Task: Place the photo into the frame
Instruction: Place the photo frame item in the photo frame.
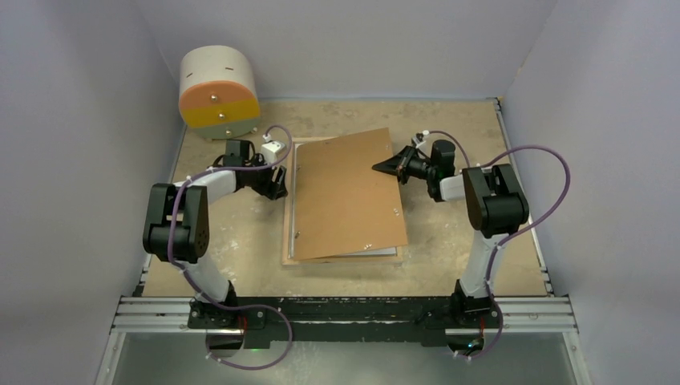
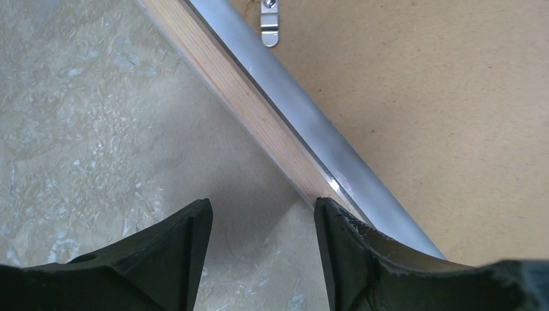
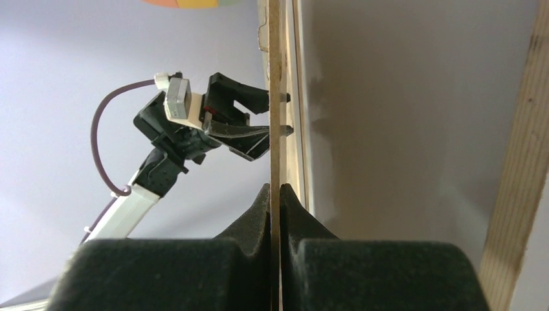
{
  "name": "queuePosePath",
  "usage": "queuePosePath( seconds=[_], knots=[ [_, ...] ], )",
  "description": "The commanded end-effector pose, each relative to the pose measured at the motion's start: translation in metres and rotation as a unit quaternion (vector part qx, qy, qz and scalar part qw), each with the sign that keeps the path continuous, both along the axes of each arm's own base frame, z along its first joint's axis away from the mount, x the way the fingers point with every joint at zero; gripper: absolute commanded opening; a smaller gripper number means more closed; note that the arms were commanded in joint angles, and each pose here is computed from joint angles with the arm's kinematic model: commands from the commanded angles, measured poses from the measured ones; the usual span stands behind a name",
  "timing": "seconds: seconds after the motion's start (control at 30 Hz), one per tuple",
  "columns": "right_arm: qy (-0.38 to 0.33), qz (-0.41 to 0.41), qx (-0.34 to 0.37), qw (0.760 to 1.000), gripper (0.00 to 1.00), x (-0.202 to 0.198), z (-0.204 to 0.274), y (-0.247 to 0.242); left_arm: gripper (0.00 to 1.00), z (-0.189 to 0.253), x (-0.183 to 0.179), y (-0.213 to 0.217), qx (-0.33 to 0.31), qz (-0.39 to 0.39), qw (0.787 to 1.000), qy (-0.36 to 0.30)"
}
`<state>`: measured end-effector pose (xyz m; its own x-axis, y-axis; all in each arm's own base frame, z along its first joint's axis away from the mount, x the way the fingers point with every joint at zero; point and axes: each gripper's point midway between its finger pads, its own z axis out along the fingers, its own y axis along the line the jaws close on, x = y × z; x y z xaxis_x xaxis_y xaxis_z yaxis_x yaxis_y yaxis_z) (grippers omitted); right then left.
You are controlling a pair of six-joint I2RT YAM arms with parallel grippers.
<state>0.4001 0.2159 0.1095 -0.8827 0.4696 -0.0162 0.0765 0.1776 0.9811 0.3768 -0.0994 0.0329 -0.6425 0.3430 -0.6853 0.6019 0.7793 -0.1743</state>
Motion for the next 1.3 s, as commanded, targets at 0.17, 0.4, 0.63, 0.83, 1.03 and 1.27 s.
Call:
queuePosePath(
  seconds=[0.17,0.4,0.63,0.83,1.03,1.27],
  knots=[
    [-0.047,0.008,0.005,0.999,0.0,0.014,0.012,0.005,0.58,-0.013,0.002,-0.001,0.013,-0.008,1.0,0.012],
    [-0.058,0.006,-0.008,0.998,0.0,0.017,0.009,0.008,0.47,-0.018,0.003,0.003,0.027,-0.004,1.0,0.012],
    [-0.079,0.016,-0.017,0.997,0.0,0.018,0.01,0.014,0.43,-0.018,0.006,0.003,0.03,-0.006,0.999,0.013],
    [-0.083,0.012,-0.003,0.996,0.0,0.017,0.013,0.014,0.4,-0.022,0.003,0.005,0.035,-0.009,0.999,0.02],
    [-0.083,-0.004,0.004,0.997,0.0,0.017,0.013,0.013,0.38,-0.025,0.001,0.004,0.036,-0.014,0.999,0.023],
    [-0.07,0.001,0.013,0.997,0.0,0.014,0.006,0.019,0.35,-0.026,0.001,0.003,0.035,-0.016,0.999,0.025]
  ],
)
